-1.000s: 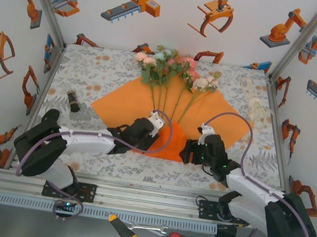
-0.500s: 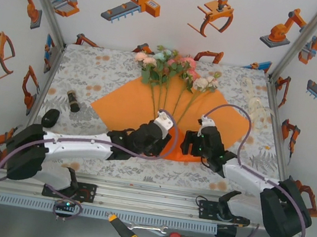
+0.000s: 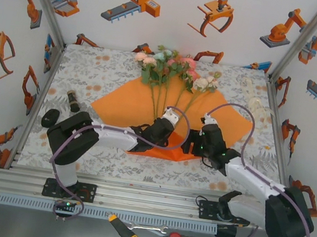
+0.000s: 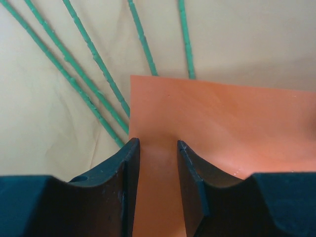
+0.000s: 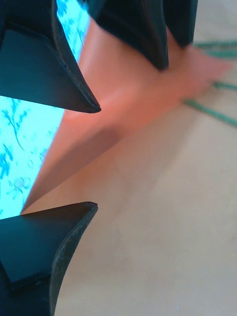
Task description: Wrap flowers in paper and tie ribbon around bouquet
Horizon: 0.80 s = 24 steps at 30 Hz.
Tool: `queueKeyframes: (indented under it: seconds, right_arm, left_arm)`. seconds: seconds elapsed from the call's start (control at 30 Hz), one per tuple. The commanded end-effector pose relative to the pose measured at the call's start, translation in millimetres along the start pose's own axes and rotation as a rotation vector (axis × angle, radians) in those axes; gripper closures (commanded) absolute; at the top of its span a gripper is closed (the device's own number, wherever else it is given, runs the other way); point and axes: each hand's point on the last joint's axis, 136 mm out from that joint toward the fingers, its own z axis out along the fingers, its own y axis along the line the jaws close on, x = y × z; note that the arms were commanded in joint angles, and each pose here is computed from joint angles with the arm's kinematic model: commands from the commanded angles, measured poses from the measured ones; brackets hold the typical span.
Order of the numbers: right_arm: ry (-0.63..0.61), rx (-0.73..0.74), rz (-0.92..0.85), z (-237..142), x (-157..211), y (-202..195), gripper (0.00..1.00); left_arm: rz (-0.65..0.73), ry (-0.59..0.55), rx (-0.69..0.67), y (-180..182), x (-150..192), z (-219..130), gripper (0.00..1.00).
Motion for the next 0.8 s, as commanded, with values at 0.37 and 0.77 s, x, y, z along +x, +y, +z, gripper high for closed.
queueKeyframes:
  seconds: [0.37, 0.77]
  right_arm:
    - [0.018, -0.236, 0.43, -26.3, 1.5, 37.7, 0.37]
    - [-0.045, -0.364, 0.319, -87.7, -22.0, 65.0, 0.43]
  left_arm:
    - [-0.072, -0.216, 0.258, -17.8, -19.7, 15.2, 0.58]
    - [-0.08, -0.235, 0.266, -12.5, -23.4, 23.3, 0.56]
